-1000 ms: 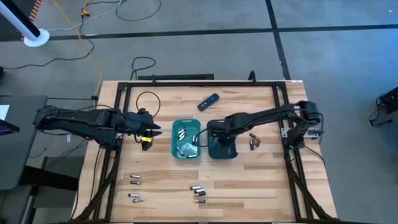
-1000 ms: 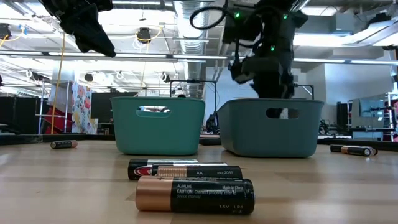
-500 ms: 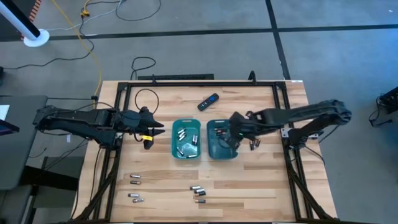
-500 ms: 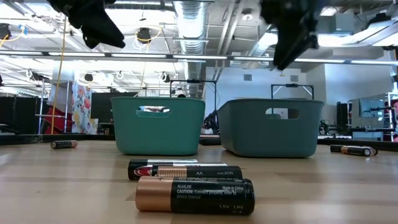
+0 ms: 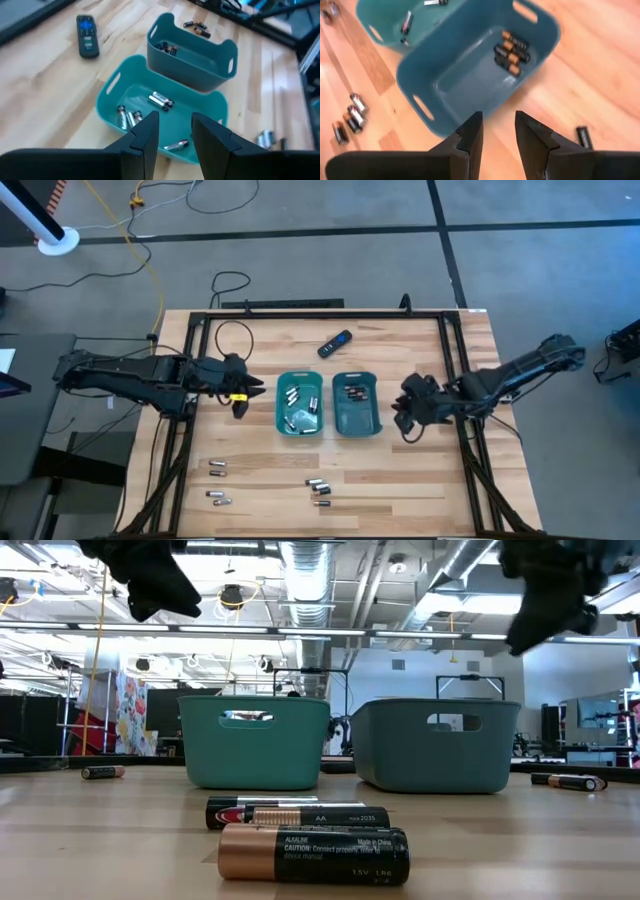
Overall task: Sort batteries
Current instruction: Put the copper and black battery into the blue bin
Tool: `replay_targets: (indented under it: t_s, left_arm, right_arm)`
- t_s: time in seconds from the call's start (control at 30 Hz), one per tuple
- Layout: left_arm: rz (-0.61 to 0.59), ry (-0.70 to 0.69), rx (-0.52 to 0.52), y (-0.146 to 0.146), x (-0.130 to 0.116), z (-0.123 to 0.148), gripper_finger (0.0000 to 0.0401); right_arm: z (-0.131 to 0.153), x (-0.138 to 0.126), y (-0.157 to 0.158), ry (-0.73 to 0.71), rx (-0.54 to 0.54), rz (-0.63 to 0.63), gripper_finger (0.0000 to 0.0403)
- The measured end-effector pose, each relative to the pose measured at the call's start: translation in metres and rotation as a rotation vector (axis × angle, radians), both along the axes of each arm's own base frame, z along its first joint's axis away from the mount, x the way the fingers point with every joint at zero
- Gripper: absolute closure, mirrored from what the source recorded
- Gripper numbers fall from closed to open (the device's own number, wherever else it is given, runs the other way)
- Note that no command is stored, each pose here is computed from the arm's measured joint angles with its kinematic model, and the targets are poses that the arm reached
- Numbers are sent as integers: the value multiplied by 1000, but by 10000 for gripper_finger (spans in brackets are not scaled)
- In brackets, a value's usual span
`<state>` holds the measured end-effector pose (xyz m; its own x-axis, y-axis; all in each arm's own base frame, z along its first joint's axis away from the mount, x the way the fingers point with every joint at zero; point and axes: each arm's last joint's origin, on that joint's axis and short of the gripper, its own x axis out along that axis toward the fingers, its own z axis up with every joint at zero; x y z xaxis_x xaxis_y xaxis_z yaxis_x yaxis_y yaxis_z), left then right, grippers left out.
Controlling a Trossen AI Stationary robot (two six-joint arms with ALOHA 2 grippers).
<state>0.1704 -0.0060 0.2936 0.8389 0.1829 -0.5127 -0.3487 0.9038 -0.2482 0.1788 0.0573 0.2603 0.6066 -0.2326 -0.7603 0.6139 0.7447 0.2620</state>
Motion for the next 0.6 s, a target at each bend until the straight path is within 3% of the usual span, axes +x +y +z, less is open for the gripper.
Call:
replay_targets:
  t_s: [0.2,0.3,0.5,0.6]
  left_arm:
    - [79,-26,-124,0,0,0,290]
    - [206,1,-237,1,-1,-6,290]
    - [541,238,-384,7,-12,-34,290]
    - [651,378,-418,10,-16,-46,290]
  right_arm:
    - [-26,-13,5,11,20,14,276]
    - [-36,-14,7,-1,26,26,276]
    - [-47,-15,7,-8,24,36,276]
    - [-50,-15,6,-3,21,36,276]
